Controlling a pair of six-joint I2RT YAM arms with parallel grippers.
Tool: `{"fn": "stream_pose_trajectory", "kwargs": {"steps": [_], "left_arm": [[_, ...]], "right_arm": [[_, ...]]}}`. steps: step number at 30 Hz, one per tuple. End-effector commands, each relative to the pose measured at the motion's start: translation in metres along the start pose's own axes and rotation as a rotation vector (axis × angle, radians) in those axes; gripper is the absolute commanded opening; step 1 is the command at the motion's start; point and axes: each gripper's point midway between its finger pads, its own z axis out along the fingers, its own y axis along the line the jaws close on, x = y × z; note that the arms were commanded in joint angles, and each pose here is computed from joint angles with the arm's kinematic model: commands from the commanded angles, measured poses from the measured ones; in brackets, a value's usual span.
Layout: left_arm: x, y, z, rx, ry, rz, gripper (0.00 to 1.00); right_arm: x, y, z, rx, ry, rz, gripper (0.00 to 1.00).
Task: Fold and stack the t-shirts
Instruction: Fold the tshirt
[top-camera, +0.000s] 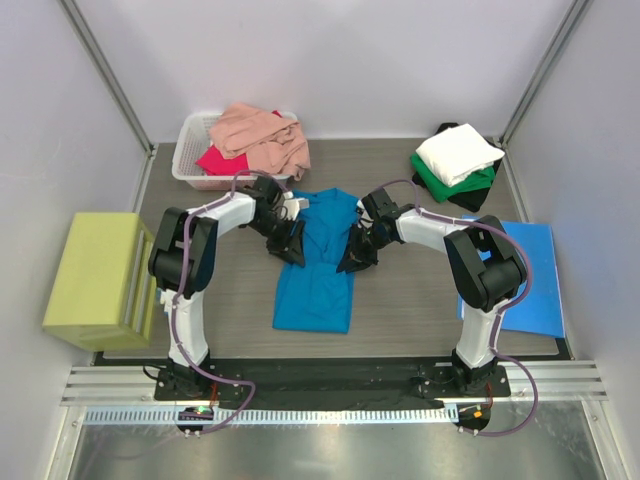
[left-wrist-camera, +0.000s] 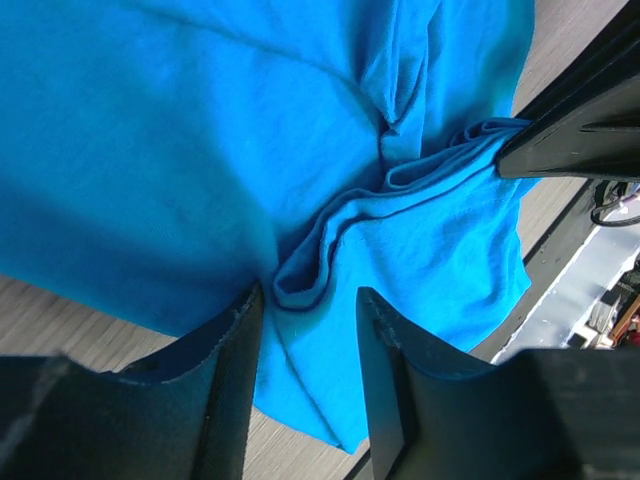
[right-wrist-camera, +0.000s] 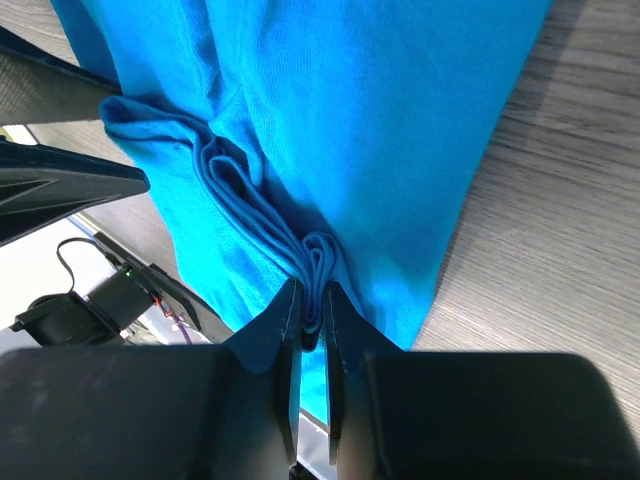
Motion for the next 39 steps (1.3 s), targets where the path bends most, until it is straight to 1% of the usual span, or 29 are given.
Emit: {"fn": "stream_pose_trajectory", "kwargs": {"steps": [1,5,8,21,30,32,35,36,37,39], "left_arm": [[-0.005,-0.008,-0.001,0.016,-0.004,0.024,0.42],[-0.006,-0.008,-0.004,0.005,-0.005,0.034,0.32],[-0.008,-0.008,-0.007,-0.005,-0.010,0.041,0.29],[-0.012,-0.011,-0.030,-0.055,-0.036,0.086,0.30],[-0.014,-0.011,-0.033,-0.051,-0.044,0.079,0.30],[-0.013,-0.009,-0.030,-0.047,-0.035,0.072,0.31],[-0.011,-0.004,-0.025,-0.055,-0.023,0.060,0.37],[-0.011,-0.003,-0.025,-0.058,-0.023,0.055,0.38],[-0.011,-0.003,-0.025,-0.058,-0.023,0.054,0.37],[-0.012,-0.003,-0.023,-0.052,-0.021,0.052,0.33]], "right_arm": [[-0.007,0.006,-0.002,-0.029,-0.014,-0.019,0.02],[-0.006,0.005,-0.001,-0.028,-0.011,-0.016,0.01],[-0.005,0.005,-0.001,-0.026,-0.011,-0.019,0.01],[-0.004,0.004,-0.002,-0.029,-0.009,-0.023,0.01],[-0.003,0.005,-0.002,-0.030,-0.008,-0.023,0.01],[-0.004,0.006,-0.003,-0.032,-0.008,-0.024,0.01],[-0.004,0.006,-0.003,-0.032,-0.011,-0.026,0.01],[-0.005,0.007,-0.004,-0.034,-0.011,-0.028,0.01],[-0.005,0.008,-0.004,-0.035,-0.012,-0.027,0.01],[-0.004,0.007,-0.003,-0.033,-0.009,-0.025,0.01]]}}
